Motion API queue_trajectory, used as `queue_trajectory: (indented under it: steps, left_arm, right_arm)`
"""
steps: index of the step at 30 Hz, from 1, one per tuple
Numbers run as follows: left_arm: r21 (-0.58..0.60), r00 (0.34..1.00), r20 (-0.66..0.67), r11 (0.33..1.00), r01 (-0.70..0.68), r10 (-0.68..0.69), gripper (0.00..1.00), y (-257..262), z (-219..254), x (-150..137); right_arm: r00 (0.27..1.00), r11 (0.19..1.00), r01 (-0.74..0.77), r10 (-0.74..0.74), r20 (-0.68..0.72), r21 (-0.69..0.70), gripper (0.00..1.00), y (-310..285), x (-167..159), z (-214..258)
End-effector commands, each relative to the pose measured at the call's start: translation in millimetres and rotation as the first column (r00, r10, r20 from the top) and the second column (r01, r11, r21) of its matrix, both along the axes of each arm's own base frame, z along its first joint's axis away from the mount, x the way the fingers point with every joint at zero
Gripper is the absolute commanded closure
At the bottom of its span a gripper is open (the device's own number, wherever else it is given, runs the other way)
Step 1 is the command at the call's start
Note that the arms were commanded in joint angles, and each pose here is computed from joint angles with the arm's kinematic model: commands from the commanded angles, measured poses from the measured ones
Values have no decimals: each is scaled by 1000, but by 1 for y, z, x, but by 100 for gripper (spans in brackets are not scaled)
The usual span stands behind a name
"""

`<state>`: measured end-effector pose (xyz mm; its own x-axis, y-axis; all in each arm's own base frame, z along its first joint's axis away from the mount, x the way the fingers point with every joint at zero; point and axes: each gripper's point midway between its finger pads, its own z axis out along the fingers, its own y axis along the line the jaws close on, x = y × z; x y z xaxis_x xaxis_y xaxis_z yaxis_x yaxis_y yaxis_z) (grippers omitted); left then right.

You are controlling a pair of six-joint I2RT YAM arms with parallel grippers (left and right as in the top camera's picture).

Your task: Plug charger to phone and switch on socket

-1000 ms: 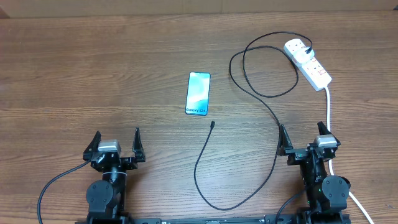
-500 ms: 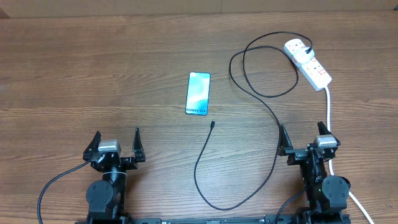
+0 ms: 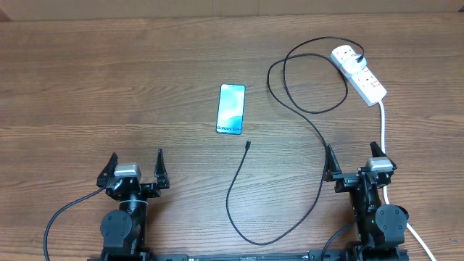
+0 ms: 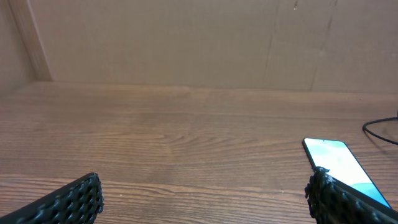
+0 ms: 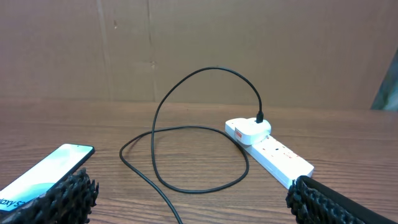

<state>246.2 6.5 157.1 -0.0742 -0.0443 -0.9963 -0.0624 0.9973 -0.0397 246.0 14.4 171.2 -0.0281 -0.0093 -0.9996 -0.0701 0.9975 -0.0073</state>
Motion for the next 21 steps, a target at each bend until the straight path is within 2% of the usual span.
queue_trajectory:
  steps: [1,6,9,14,17,21]
  left_arm:
    - [18,1000,6,1000,-6,5,0,2,1,0]
    - [17,1000,10,1000,-1,1,0,1,1,0]
    - [4,992,-1,992,128,-128,0,-21,-1,0]
    - [-138,960,38,950,281,-278,0,-49,6,-4]
    - [-276,930,85,889,366,-357,0,-65,16,-9]
    - [-415,917,156,818,398,-367,0,-70,33,-11]
  right_arm:
    - [1000,1000,17,-17,5,-1,0,-3,0,-1]
    - [1000,1000,17,-17,5,-1,0,-3,0,-1]
    - [1000,1000,17,-17,5,-1,0,-3,0,-1]
    - [1000,1000,17,-17,5,-1,0,-3,0,-1]
    - [1000,1000,17,-17,5,-1,0,-3,0,-1]
    - [1000,1000,17,-17,5,-1,0,-3,0,-1]
